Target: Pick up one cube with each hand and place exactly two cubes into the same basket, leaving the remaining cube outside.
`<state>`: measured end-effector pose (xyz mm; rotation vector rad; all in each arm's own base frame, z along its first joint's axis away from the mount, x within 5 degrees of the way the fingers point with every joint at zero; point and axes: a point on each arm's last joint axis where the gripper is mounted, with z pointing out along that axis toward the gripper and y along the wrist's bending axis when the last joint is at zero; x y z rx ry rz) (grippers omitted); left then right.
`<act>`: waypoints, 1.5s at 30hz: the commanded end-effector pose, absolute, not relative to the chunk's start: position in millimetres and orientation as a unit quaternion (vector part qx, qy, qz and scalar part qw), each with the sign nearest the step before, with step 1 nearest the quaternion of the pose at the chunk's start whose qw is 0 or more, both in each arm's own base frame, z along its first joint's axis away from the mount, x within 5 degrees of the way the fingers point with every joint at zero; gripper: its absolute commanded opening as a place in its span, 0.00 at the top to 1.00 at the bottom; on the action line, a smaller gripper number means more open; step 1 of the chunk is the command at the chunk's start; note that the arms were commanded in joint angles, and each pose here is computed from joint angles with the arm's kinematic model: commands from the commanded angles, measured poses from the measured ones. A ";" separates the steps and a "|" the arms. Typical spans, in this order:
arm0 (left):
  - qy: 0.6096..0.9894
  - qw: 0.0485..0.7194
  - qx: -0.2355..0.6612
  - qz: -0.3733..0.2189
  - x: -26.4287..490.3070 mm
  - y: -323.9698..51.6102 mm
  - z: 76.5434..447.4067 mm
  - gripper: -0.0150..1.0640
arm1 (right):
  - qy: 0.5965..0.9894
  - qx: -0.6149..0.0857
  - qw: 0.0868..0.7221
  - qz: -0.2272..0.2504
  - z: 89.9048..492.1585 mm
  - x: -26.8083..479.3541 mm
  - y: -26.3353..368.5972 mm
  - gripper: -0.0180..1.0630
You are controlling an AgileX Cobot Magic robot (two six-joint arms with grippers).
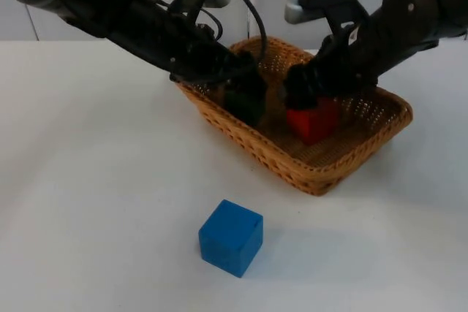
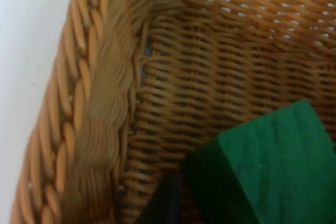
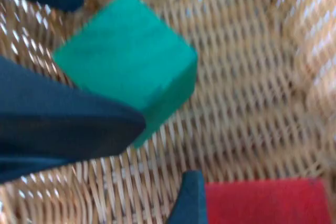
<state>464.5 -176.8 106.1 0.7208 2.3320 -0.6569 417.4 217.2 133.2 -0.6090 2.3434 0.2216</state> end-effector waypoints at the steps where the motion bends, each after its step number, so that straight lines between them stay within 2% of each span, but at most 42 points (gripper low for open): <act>1: 0.873 0.314 0.271 -0.256 464.1 -177.9 122.9 0.19 | 0.888 -0.231 0.388 0.091 163.8 419.7 215.5 0.37; 5: 0.865 0.320 0.288 -0.259 461.3 -178.6 139.5 0.19 | 0.875 -0.232 0.414 0.096 196.8 415.2 213.3 0.37; 8: 0.856 0.326 0.305 -0.263 456.2 -178.8 163.8 0.19 | 0.862 -0.229 0.440 0.102 235.8 406.3 208.9 0.37; 9: 0.856 0.326 0.305 -0.263 456.2 -178.8 163.8 0.19 | 0.862 -0.229 0.440 0.102 235.8 406.3 208.9 0.37; 15: 0.847 0.348 0.324 -0.238 442.5 -172.1 223.4 0.19 | 0.839 -0.225 0.483 0.113 307.7 379.6 195.6 0.37; 16: 0.847 0.348 0.324 -0.238 442.5 -172.1 223.4 0.19 | 0.839 -0.225 0.483 0.113 307.7 379.6 195.6 0.37; 21: 0.830 0.374 0.338 -0.239 425.4 -168.5 271.9 0.19 | 0.829 -0.232 0.497 0.112 347.7 355.6 183.8 0.37; 27: 0.826 0.380 0.337 -0.244 407.9 -164.3 306.1 0.19 | 0.824 -0.250 0.498 0.103 374.2 333.8 173.0 0.37; 34: 0.832 0.367 0.342 -0.236 391.7 -158.7 326.4 0.19 | 0.817 -0.250 0.508 0.105 393.7 313.2 162.6 0.37; 45: 0.819 0.392 0.348 -0.232 363.8 -150.7 369.4 0.19 | 0.820 -0.250 0.505 0.104 390.1 279.6 145.4 0.37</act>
